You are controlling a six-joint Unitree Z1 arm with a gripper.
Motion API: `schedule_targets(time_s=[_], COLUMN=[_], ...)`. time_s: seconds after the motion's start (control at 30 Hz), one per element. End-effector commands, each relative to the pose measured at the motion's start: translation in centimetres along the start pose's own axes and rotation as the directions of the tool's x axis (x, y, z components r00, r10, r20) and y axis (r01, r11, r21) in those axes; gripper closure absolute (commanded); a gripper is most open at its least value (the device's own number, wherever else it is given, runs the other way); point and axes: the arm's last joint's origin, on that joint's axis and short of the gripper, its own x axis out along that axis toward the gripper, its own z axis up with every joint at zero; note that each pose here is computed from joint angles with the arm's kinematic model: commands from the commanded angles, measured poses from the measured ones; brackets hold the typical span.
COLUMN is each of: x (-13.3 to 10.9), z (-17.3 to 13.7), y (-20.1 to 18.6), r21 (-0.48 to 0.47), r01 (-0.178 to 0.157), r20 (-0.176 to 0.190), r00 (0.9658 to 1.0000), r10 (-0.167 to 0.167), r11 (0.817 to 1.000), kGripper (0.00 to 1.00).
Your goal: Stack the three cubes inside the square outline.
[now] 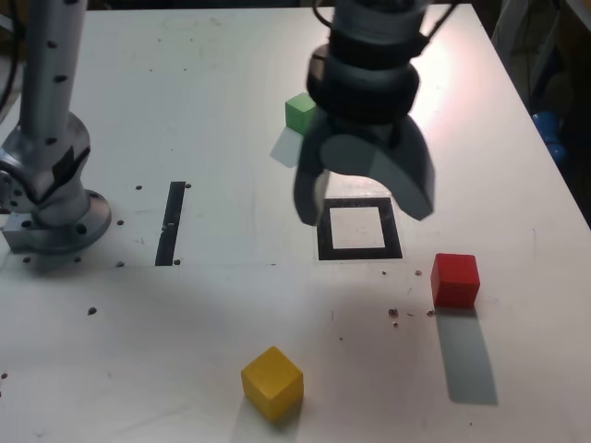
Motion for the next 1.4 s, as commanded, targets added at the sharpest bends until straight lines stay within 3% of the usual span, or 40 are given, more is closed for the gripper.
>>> schedule_targets(time_s=[0.0, 0.47, 0.97, 1.07, 1.27, 1.37], x=[0.2, 3.4, 7.4, 7.8, 7.9, 7.9], z=[1.0, 8.2, 11.9, 12.2, 12.5, 12.6], y=[-0.2, -0.6, 1.9, 2.1, 2.3, 2.3], r21=[0.001, -0.001, -0.017, -0.021, -0.025, -0.023], r01=[-0.001, 0.022, 0.065, 0.063, 0.039, 0.034], r20=[-0.007, -0.021, -0.061, -0.067, -0.055, -0.054], r00=[1.0, 0.9995, 0.996, 0.9957, 0.9977, 0.9979], r10=[0.001, -0.022, -0.066, -0.064, -0.04, -0.036], r11=[1.0, 1.0, 0.998, 0.998, 0.999, 0.999], kGripper=[0.03, 0.07, 0.17, 0.27, 0.63, 0.68])
